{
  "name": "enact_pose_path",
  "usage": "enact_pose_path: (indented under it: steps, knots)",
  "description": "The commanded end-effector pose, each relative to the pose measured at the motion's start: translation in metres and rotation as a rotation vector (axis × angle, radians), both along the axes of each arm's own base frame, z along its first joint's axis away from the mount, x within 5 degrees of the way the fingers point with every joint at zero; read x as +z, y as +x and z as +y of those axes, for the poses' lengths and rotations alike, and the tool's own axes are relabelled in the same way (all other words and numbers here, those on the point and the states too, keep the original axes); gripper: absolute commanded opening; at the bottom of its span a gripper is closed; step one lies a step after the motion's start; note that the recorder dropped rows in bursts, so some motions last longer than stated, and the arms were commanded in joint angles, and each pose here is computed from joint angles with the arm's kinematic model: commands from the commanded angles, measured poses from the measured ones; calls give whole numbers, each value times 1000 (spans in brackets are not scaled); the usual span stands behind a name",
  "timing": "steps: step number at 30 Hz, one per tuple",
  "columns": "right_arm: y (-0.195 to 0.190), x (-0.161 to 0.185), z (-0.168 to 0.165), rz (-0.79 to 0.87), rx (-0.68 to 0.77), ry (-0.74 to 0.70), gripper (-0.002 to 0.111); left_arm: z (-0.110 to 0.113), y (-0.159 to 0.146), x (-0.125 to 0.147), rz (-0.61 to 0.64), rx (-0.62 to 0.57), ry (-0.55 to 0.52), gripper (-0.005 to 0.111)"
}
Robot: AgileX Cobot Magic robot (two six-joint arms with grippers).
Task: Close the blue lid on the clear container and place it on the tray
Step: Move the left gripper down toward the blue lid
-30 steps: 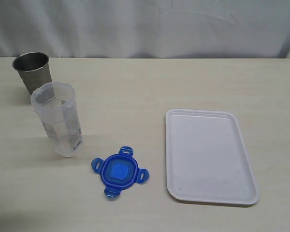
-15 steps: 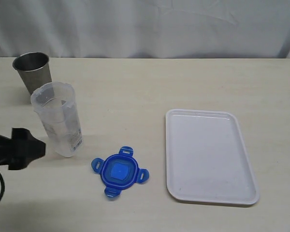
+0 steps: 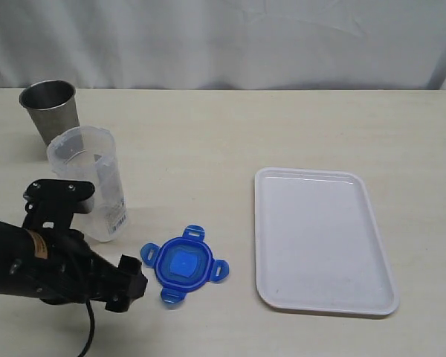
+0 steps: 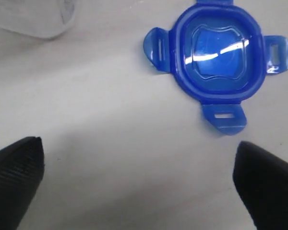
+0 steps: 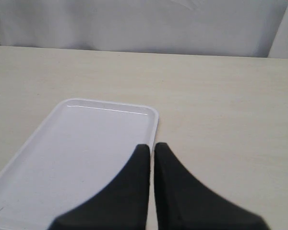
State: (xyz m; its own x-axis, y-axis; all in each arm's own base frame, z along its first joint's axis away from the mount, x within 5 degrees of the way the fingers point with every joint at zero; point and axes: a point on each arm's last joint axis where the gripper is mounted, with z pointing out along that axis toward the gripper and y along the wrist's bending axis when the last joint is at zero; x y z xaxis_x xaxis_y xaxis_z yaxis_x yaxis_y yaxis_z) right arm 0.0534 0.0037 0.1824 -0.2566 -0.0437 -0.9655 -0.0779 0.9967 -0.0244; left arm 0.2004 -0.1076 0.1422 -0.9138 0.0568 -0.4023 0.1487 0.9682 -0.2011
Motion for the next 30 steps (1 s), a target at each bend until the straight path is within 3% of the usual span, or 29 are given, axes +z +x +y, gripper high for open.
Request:
enact_pose_path:
  steps: [1,3,4,7,14,30]
  knots:
    - [0,0,0,-4,-3,0,4,-3,3,-15,35,41,1,99]
    - [0,0,0,-4,-3,0,4,-3,3,-17,41,41,6,89]
    - [0,0,0,-4,-3,0,4,-3,3,-17,34,31,9,77]
    - [0,0,0,-4,-3,0,4,-9,3,-15,-19,-61,28,57]
    - [0,0,0,-4,-3,0,4,-16,1,-15,-43,-102,27,59]
    - [0,0,0,-4,-3,0,4,-19,5,-12,-93,-52,-17,59]
